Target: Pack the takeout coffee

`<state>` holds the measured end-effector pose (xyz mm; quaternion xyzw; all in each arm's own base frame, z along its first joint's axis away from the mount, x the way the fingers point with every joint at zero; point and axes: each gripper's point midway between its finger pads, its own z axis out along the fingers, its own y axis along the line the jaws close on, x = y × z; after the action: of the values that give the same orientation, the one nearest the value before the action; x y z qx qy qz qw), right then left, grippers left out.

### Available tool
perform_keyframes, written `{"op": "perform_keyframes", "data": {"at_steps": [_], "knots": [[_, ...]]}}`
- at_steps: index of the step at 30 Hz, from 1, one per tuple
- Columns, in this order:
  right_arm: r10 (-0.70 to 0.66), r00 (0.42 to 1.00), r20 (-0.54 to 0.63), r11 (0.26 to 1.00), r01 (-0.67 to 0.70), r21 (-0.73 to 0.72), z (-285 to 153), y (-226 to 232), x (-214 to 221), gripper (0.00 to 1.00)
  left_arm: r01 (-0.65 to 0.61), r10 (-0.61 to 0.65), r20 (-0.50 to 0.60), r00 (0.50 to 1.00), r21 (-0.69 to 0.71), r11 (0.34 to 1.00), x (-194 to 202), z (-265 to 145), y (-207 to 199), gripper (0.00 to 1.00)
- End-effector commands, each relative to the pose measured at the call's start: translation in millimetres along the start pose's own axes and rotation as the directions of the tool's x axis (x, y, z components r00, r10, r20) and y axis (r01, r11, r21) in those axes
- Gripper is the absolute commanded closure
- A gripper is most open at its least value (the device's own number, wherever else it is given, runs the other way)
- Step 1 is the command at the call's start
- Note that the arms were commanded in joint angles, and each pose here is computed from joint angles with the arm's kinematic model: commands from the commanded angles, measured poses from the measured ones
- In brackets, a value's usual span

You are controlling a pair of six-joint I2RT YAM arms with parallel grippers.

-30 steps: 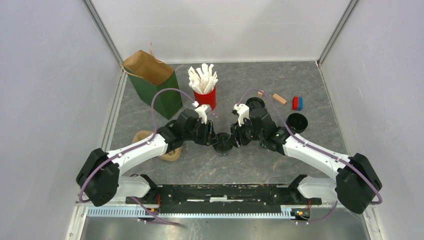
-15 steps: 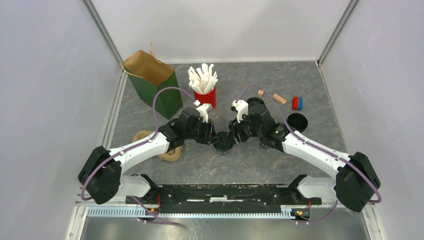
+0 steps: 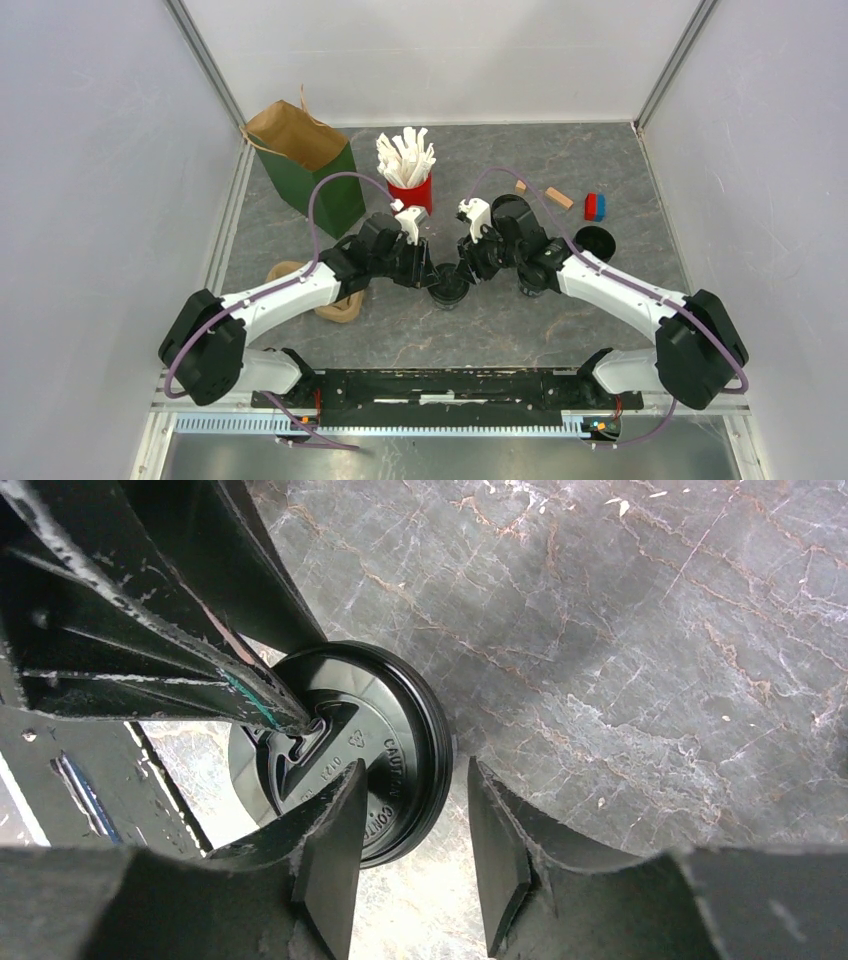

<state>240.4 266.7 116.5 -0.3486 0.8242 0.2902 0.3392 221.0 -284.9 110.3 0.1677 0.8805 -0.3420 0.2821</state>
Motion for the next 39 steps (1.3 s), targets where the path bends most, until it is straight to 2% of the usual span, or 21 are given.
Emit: {"op": "perform_keyframes", "data": {"at_steps": [1,14,25,29,33,35,39], "knots": [[-0.043,0.998,0.054,0.999,0.044,-0.026,1.3,-3.0,-18.2,0.55,-0.065,0.065,-0.010,0.998,0.010,0.998,-7.9,3.6,2.1,0.57],[-0.002,1.000,0.017,0.999,0.003,-0.054,14.8,-15.4,16.3,0.63,-0.033,0.031,-0.102,0.994,-0.017,0.999,9.8,14.0,15.7,0.55],[0.043,0.999,-0.014,0.997,-0.044,-0.059,18.4,-22.1,38.5,0.64,0.013,-0.016,-0.141,0.990,-0.022,1.000,21.7,15.0,18.3,0.55],[0.032,0.999,0.005,0.998,-0.032,-0.061,15.9,-21.3,28.4,0.60,0.083,-0.076,-0.148,0.986,0.038,0.996,25.1,12.7,4.3,0.57],[0.031,0.999,0.027,0.997,-0.030,-0.066,11.7,-18.3,19.4,0.51,0.156,-0.143,-0.135,0.981,0.087,0.984,25.3,10.7,-7.1,0.59],[0.032,0.999,0.030,0.998,-0.030,-0.061,10.8,-19.0,16.3,0.50,0.182,-0.168,-0.124,0.978,0.111,0.977,24.7,9.8,-12.1,0.60],[0.046,0.999,0.025,0.997,-0.045,-0.068,8.8,-16.2,15.1,0.52,0.118,-0.103,-0.105,0.989,0.151,0.981,20.0,8.1,-17.0,0.60]]}}
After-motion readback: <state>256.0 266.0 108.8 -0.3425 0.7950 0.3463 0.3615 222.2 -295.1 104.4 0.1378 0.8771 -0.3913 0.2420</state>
